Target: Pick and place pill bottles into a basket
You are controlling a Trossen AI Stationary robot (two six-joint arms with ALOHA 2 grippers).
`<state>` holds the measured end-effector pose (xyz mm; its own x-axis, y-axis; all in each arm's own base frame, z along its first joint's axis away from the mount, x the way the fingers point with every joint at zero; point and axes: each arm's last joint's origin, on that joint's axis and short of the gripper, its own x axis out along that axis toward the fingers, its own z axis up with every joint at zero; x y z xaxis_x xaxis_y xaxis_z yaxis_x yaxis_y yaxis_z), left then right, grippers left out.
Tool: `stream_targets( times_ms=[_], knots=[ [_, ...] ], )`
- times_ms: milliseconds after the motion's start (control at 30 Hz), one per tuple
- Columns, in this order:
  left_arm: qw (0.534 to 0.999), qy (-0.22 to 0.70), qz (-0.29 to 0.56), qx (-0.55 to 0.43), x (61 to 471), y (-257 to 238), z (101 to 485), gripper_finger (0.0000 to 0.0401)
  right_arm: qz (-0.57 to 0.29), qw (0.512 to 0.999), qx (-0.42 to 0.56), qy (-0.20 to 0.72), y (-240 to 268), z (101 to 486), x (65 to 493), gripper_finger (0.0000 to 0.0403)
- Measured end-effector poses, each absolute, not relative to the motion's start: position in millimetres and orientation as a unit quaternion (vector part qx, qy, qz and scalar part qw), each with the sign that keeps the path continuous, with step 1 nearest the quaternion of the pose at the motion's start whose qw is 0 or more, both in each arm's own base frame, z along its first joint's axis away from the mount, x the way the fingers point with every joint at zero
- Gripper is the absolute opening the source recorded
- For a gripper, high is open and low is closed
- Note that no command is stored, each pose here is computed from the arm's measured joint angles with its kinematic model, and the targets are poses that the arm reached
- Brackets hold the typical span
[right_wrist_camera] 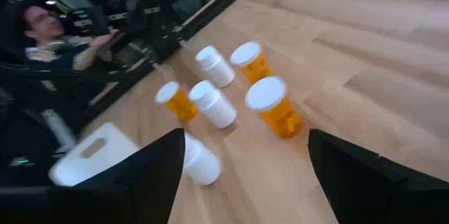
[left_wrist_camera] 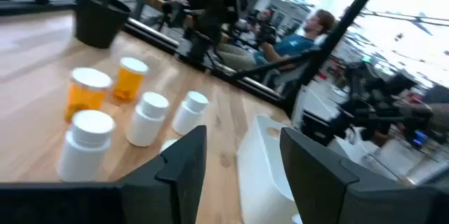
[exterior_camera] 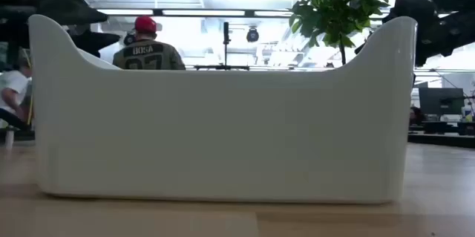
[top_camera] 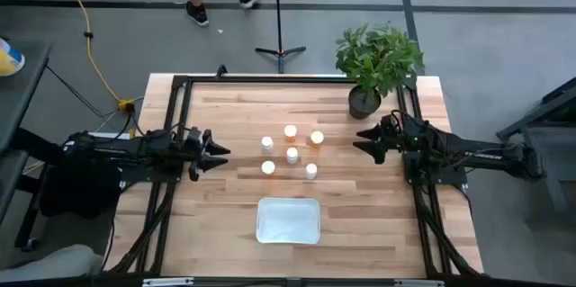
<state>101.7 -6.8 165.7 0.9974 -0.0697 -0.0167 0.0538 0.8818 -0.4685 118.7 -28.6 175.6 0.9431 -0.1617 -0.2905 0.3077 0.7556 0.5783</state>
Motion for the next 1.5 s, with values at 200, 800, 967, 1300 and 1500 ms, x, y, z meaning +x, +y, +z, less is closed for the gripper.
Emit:
stream_targets(
  times_ms=[200, 800, 967, 1300, 1500],
  knots=[
    [0.969, 0.016, -0.047, -0.243, 102, -8, 166, 0.0216, -0.127, 0.929, 0.328, 0.111, -29, 176, 119, 0.0293],
    [0.975, -0.054, 0.110, -0.187, 97, 2, 194, 0.0216, -0.134, 0.940, 0.305, 0.069, -30, 183, 120, 0.0293],
    [0.972, -0.067, 0.117, -0.190, 95, 3, 201, 0.0216, -0.162, 0.939, 0.301, 0.042, -33, 187, 121, 0.0293],
    [0.966, -0.123, 0.091, -0.211, 94, 2, 213, 0.0216, -0.109, 0.941, 0.319, -0.014, -31, 200, 122, 0.0293],
    [0.969, -0.110, 0.080, -0.207, 94, 1, 211, 0.0216, -0.082, 0.944, 0.318, -0.018, -30, 202, 123, 0.0293]
  ],
)
